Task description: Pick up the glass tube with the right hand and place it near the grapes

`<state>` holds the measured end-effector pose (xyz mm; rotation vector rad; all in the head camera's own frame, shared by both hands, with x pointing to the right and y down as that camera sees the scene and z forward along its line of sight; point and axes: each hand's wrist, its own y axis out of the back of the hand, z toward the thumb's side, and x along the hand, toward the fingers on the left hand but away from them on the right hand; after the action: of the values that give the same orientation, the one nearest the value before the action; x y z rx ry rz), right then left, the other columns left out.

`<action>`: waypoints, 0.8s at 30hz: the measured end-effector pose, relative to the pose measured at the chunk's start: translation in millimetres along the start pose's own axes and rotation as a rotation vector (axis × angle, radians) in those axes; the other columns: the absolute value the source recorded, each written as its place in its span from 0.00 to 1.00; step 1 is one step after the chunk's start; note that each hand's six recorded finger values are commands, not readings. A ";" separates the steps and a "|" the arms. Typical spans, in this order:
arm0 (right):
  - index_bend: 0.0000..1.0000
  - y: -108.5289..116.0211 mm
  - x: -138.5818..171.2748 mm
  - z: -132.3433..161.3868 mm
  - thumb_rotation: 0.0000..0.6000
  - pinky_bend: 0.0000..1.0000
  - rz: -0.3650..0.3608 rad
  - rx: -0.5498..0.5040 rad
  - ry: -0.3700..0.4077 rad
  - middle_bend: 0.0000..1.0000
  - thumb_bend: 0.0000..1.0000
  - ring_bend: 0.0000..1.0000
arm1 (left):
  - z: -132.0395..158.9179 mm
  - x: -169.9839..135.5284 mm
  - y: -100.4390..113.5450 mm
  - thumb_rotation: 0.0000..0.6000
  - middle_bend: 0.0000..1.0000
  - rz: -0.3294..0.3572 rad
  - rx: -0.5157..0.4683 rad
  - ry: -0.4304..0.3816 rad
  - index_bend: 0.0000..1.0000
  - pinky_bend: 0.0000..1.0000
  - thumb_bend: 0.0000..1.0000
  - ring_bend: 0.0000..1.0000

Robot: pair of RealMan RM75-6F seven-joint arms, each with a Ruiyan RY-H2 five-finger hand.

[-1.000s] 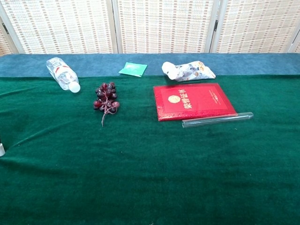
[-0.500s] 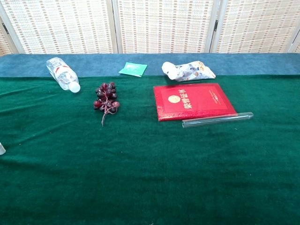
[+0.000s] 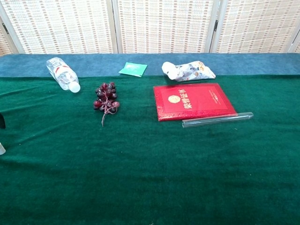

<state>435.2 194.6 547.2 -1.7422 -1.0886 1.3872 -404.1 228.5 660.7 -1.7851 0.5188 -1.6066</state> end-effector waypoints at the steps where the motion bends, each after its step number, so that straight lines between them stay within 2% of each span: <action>1: 0.00 0.0 0.0 -0.2 1.00 0.20 0.001 0.000 -0.001 0.13 0.56 0.19 | 0.9 1.7 -2.7 1.00 1.00 -0.006 -0.002 0.001 0.39 0.79 0.22 0.87; 8: 0.00 -1.1 -1.0 0.2 1.00 0.20 0.006 -0.001 -0.001 0.13 0.56 0.19 | 1.5 11.4 -11.2 1.00 1.00 -0.026 -0.044 0.002 0.43 0.80 0.26 0.87; 13: 0.00 -0.6 -0.7 0.1 1.00 0.20 0.005 0.000 -0.003 0.13 0.56 0.20 | 1.1 19.3 -15.0 1.00 1.00 -0.032 -0.058 -0.001 0.46 0.80 0.35 0.88; 24: 0.00 -2.1 -1.1 0.0 1.00 0.20 0.011 -0.001 -0.008 0.13 0.56 0.20 | -1.9 19.9 -17.7 1.00 1.00 -0.045 -0.063 0.003 0.48 0.80 0.39 0.87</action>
<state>434.7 194.6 549.5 -1.7469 -1.0857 1.4022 -405.2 226.7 687.3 -1.8540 0.5395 -1.6400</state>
